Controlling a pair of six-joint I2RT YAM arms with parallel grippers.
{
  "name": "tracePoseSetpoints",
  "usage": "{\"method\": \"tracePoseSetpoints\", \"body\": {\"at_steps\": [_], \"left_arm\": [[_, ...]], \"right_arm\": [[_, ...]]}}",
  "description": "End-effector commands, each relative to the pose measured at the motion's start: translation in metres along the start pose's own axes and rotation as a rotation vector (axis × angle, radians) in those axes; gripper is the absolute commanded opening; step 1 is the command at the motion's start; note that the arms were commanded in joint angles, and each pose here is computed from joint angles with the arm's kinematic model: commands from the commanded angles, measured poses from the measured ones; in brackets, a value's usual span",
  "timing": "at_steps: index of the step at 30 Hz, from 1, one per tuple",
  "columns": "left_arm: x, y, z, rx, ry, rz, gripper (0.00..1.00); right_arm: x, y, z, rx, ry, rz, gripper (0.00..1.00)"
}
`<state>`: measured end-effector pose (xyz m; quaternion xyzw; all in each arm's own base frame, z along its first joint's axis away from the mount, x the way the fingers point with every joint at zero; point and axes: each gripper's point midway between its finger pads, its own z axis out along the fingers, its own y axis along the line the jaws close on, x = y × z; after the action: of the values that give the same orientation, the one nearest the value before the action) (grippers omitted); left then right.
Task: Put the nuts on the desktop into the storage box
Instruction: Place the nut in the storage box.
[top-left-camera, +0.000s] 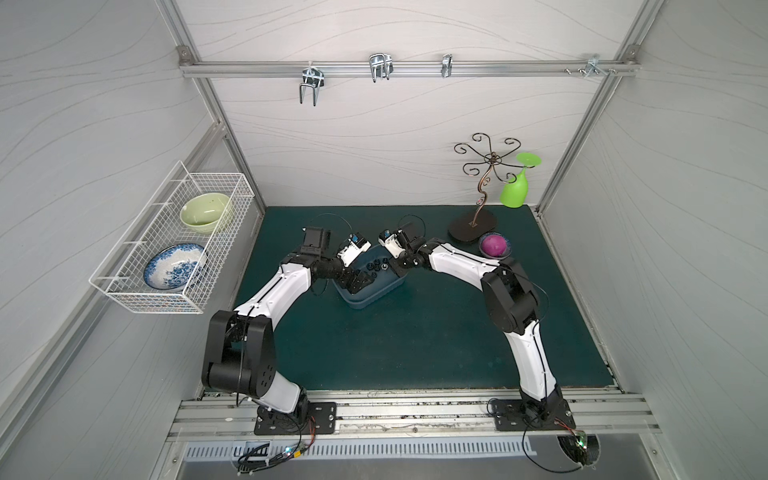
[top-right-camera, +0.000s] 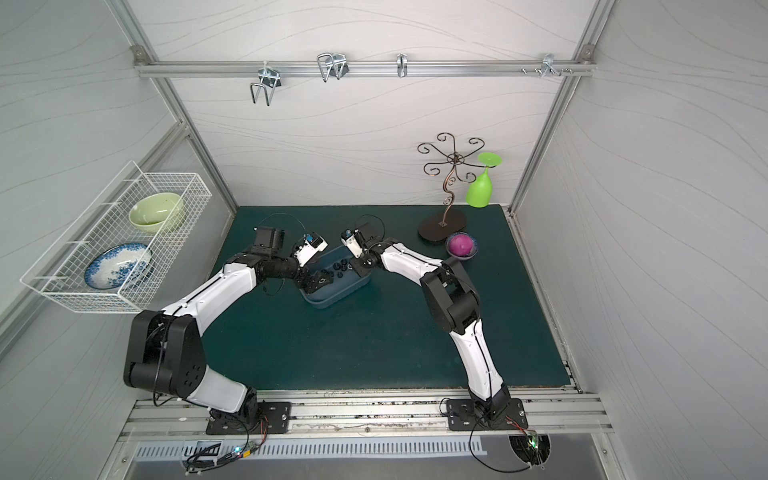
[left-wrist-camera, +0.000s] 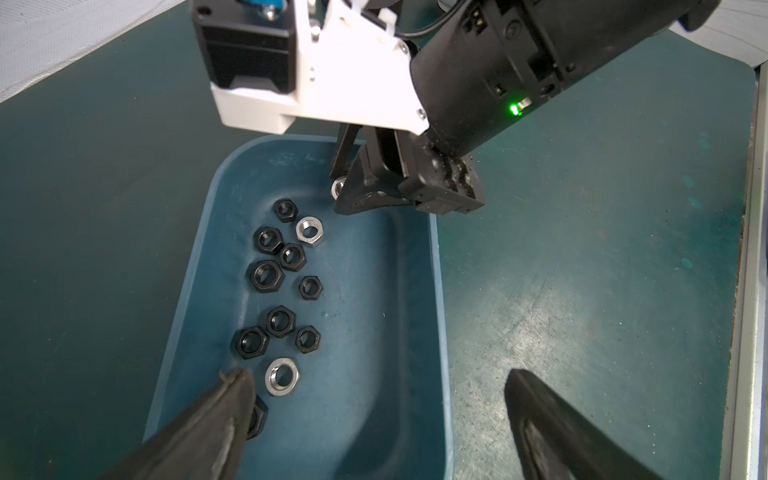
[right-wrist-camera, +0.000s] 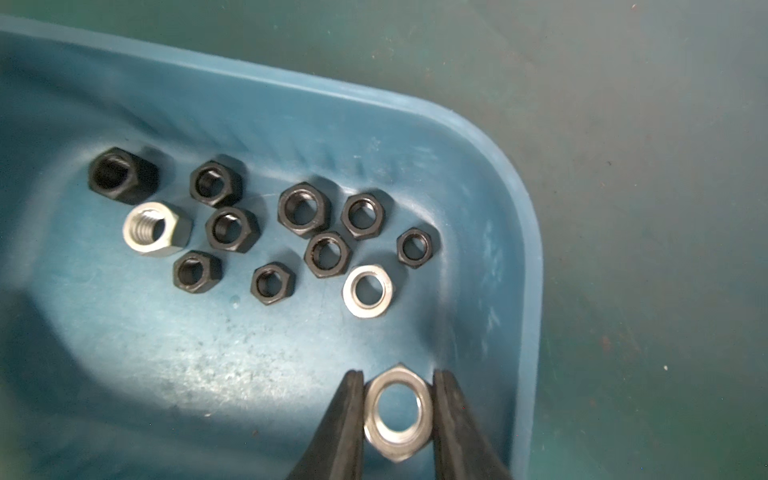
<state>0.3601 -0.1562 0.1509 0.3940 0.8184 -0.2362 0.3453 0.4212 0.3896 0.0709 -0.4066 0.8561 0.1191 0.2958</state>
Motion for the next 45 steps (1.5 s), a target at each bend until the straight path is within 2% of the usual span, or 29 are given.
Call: {"method": "tracePoseSetpoints", "body": {"at_steps": [1, 8, 14, 21, 45], "left_arm": [[-0.012, 0.005, -0.003, -0.012, -0.036, 0.010, 0.99], [-0.010, 0.006, -0.001, -0.012, -0.035, -0.004, 0.99], [-0.010, 0.006, -0.005, -0.022, -0.034, -0.002, 0.99], [-0.008, 0.007, -0.005, -0.020, -0.034, -0.006, 0.99], [-0.010, 0.001, -0.008, 0.016, -0.049, -0.006, 0.99]], "right_arm": [[0.010, -0.002, 0.007, 0.017, 0.065, 0.009, 0.22], [0.009, -0.003, 0.014, 0.048, 0.087, 0.011, 0.22], [0.011, 0.000, 0.014, 0.085, 0.113, -0.085, 0.21], [0.016, 0.000, 0.012, 0.077, 0.143, -0.117, 0.20], [0.018, -0.004, 0.028, 0.068, 0.168, -0.110, 0.21]]}}
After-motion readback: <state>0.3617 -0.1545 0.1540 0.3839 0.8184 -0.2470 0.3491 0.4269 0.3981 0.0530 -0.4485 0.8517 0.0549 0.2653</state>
